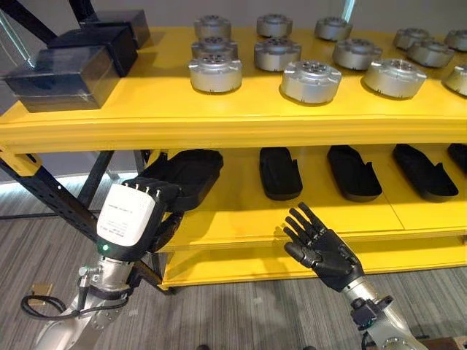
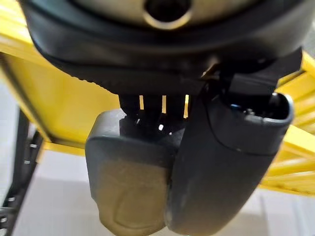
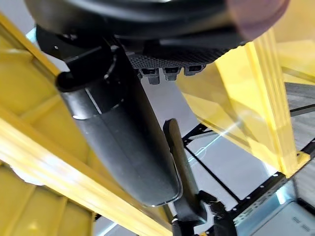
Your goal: Move parts from the plastic box to the shelf.
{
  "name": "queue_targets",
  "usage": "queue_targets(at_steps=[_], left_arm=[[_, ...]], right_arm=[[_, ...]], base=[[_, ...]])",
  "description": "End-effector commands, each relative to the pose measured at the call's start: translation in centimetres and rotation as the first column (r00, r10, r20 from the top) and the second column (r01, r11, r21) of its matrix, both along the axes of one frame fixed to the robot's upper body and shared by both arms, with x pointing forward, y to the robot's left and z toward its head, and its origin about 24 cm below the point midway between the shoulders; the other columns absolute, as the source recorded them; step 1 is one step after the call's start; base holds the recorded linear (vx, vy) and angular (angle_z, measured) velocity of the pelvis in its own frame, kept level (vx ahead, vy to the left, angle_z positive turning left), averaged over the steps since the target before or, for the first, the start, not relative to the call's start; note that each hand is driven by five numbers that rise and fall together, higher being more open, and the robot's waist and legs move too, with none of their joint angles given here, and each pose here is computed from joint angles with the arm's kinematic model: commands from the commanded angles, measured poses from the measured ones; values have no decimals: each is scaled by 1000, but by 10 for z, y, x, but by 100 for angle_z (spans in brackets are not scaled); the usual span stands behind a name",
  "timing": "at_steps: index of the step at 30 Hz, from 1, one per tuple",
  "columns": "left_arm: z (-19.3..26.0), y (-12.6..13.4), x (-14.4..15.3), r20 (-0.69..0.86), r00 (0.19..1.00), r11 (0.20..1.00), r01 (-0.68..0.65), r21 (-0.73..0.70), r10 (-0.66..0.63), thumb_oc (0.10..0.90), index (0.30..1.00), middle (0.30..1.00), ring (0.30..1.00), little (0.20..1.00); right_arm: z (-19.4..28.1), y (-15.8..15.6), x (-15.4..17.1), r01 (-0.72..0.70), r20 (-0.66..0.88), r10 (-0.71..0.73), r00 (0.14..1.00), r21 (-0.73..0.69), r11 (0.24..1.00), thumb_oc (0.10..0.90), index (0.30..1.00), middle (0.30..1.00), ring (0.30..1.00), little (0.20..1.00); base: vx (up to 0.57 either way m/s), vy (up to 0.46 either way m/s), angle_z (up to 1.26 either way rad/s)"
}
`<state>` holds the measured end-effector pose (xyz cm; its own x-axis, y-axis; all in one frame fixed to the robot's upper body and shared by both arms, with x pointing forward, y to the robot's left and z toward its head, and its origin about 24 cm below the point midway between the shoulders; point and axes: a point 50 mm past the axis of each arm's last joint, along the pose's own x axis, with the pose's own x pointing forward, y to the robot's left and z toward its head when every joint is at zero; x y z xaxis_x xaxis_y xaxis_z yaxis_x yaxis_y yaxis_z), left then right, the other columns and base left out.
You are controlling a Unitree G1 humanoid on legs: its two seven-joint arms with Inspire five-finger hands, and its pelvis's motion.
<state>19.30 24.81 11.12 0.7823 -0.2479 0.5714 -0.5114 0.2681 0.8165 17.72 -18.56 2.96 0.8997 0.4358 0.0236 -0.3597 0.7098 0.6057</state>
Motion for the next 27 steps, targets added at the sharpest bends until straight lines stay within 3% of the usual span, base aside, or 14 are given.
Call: queue_targets(at_steps=[1,3,7,15,22,27], left_arm=[[49,-8,7,336,941,996,63,-70,-36,400,300,300,300,300],[47,-9,10,324,945,994,68,-84,-37,400,300,300,300,300],[51,-14,21,330,943,991,88,-106,-49,400,300,300,300,300],[59,-12,35,337,941,988,35,-147,17,400,300,300,300,300],[56,-21,39,291,957,988,23,-155,23,400,300,300,300,300],[54,-24,47,282,959,980,61,-189,-6,400,300,300,300,300]], right_arm=[[59,-4,8,-126,376,113,920,12,992,900,1000,1000,1000,1000],[72,-4,4,-209,470,197,860,-27,978,900,1000,1000,1000,1000],[101,-6,14,-194,579,208,788,-87,977,900,1000,1000,1000,1000],[116,-9,33,-177,624,232,746,-150,973,900,1000,1000,1000,1000],[112,6,29,-348,605,367,707,-154,925,900,1000,1000,1000,1000],[108,11,27,-381,604,374,704,-124,916,900,1000,1000,1000,1000]], base=[[144,-151,86],[181,-168,46],[116,-178,6],[69,-166,7],[268,316,-10],[203,399,-34]])
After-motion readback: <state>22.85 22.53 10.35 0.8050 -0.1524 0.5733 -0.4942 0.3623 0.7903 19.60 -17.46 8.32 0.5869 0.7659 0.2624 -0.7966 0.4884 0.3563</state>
